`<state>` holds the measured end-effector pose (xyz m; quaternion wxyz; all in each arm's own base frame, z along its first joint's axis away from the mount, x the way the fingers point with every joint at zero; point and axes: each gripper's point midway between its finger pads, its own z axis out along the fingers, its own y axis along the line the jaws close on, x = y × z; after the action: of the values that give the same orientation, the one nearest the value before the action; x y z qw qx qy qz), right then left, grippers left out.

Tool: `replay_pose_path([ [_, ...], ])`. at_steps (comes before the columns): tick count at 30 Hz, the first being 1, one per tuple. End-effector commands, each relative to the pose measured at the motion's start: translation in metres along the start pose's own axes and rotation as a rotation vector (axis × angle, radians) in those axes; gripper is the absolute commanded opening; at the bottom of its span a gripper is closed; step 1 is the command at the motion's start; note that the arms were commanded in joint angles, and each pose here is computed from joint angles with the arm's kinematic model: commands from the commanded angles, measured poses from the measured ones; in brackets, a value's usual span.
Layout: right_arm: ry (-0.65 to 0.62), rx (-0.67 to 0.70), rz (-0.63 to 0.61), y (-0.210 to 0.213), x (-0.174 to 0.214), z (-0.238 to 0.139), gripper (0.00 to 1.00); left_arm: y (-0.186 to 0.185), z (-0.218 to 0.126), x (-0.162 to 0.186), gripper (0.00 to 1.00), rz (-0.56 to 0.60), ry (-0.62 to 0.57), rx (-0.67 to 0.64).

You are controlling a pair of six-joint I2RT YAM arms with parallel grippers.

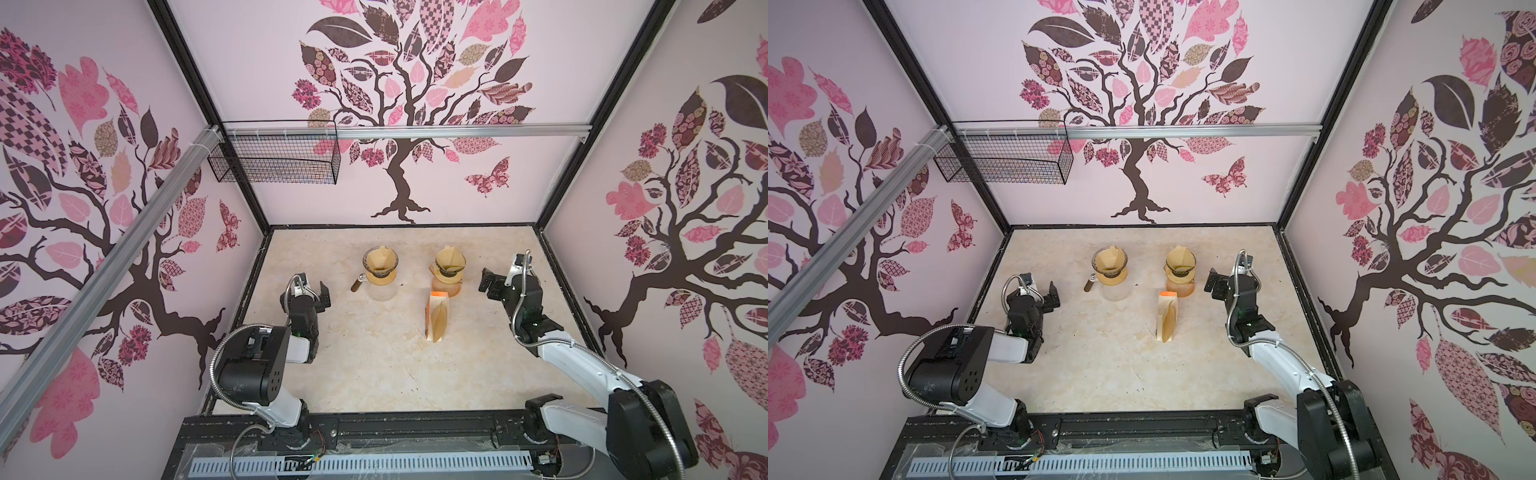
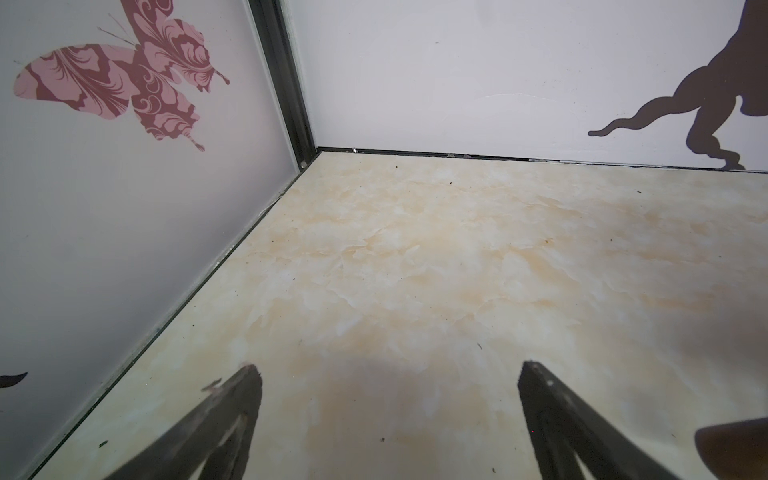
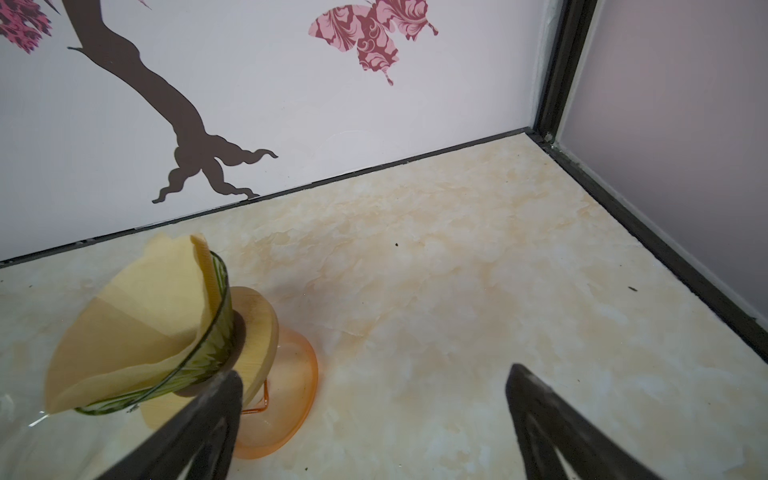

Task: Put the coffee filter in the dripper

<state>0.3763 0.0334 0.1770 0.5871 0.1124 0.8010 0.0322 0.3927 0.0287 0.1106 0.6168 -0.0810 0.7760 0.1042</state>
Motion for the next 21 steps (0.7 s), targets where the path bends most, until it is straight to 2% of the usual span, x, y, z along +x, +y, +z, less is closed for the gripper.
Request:
replay_pose_path([
  [1, -0.049, 0.080, -0.030, -0.017, 0.002, 0.007, 1.00, 0.004, -0.003, -0.001, 0.98, 0.003, -0.019, -0.014],
  [6, -0.052, 0.140, -0.026, -0.044, 0.017, 0.013, 1.00, 0.004, -0.002, -0.001, 0.98, 0.002, -0.019, -0.015],
  [11, -0.163, 0.191, -0.061, -0.062, 0.020, 0.006, 1.00, 0.004, 0.000, 0.001, 0.98, 0.000, -0.008, -0.006],
  [18, -0.207, 0.180, -0.102, -0.061, 0.020, 0.006, 1.00, 0.003, 0.002, 0.001, 0.98, -0.004, 0.002, 0.007],
  [21, -0.184, 0.128, -0.128, -0.054, 0.031, 0.009, 1.00, 0.004, 0.002, 0.001, 0.98, -0.004, 0.001, 0.007],
])
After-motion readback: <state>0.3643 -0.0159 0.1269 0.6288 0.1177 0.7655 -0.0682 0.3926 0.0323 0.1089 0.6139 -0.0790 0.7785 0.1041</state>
